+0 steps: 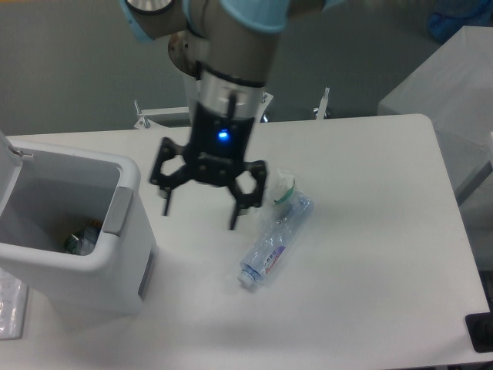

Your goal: Open the trash can

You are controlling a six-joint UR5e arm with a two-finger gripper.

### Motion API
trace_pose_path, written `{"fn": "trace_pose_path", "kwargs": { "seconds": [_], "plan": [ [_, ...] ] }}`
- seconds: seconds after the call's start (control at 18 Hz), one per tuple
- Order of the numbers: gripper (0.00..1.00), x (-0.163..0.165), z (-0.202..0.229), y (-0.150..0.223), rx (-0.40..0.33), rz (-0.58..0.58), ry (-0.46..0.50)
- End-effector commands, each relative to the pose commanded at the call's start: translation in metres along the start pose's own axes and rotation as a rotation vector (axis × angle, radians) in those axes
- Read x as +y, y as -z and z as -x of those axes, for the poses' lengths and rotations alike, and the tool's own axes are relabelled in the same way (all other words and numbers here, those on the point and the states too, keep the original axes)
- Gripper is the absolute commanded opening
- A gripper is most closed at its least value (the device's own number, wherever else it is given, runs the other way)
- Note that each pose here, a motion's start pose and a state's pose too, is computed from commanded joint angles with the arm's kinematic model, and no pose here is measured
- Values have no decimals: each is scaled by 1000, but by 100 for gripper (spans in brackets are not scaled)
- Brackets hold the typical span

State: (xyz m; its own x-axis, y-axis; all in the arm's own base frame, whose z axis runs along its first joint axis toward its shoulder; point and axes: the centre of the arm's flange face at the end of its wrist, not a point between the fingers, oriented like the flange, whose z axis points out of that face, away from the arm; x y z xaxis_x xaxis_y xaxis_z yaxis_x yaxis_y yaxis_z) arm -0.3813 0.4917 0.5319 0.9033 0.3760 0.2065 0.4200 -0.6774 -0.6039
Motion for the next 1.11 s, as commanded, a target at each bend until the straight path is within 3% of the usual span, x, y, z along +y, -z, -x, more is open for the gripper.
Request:
{"fn": "trace_pose_path", "kwargs": {
  "seconds": [0.17,0.33,0.61,0.72,0.83,1.11],
  "plan": [
    [100,1,27,-10,-29,17,-31],
    [100,22,71,-22,-103,86,-69],
    [100,23,103,-62,-90,130,-83],
    [100,38,138,-84,-83,168,-72],
    [100,55,174,-83,-132,217,-103],
    [100,59,185,-87,-146,242,-138]
  ]
}}
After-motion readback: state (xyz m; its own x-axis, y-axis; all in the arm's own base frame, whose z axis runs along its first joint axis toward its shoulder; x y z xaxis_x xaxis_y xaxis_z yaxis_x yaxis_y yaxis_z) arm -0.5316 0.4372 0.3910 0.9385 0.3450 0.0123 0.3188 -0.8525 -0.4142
